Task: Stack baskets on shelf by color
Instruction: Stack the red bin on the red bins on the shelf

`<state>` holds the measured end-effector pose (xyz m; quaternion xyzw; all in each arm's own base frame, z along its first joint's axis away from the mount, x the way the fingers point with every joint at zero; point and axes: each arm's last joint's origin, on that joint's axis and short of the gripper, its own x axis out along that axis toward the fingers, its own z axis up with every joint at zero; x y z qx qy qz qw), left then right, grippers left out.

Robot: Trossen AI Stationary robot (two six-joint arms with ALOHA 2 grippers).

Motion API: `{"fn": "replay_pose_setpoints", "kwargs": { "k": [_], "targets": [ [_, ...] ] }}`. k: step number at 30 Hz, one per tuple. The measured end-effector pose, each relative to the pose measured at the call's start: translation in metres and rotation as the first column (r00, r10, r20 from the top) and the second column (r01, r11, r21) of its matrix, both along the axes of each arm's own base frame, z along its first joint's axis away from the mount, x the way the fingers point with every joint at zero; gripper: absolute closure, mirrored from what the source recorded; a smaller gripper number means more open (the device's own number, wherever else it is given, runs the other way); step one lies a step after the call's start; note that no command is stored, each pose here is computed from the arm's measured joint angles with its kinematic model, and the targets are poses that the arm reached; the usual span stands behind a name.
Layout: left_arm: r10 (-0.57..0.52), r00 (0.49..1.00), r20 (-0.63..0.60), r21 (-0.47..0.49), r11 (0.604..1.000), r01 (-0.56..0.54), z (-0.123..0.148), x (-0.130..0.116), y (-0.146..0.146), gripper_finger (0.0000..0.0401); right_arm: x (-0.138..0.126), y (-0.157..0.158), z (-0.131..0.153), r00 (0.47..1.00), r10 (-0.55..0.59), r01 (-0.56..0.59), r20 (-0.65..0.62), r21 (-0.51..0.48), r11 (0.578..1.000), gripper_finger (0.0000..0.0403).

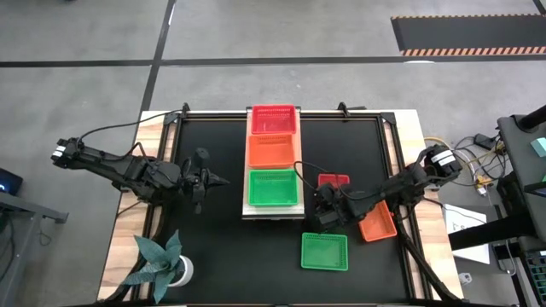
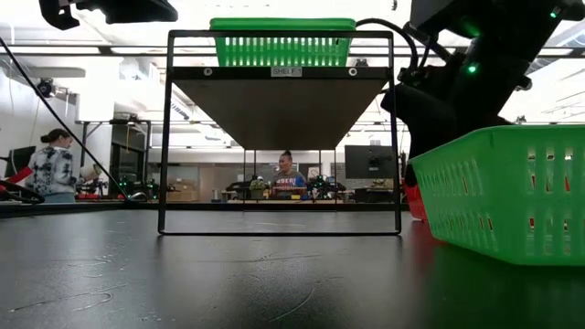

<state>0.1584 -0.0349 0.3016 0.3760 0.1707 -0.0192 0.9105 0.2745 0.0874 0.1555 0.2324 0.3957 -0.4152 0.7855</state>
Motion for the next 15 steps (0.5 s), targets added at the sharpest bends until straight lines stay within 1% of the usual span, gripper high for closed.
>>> {"fn": "replay_pose_setpoints", "kwargs": {
  "k": [7, 13, 15],
  "targets": [
    [0.0, 1.0, 0.0, 0.0, 1.0, 0.0, 0.0, 0.0, 0.0, 0.0401, 0.0014, -0.0043, 0.0, 1.0, -0.017, 0.017, 0.001, 0.0, 1.0, 0.0296],
    [0.0, 1.0, 0.0, 0.0, 1.0, 0.0, 0.0, 0.0, 0.0, 0.0401, 0.0017, -0.0046, 0.0002, 0.998, -0.056, 0.055, 0.027, 0.013, 0.998, 0.0369],
    [0.0, 1.0, 0.0, 0.0, 1.0, 0.0, 0.0, 0.0, 0.0, 0.0401, 0.0016, -0.0048, 0.0009, 0.997, -0.066, 0.066, 0.036, 0.013, 0.998, 0.0386]
  ]
}}
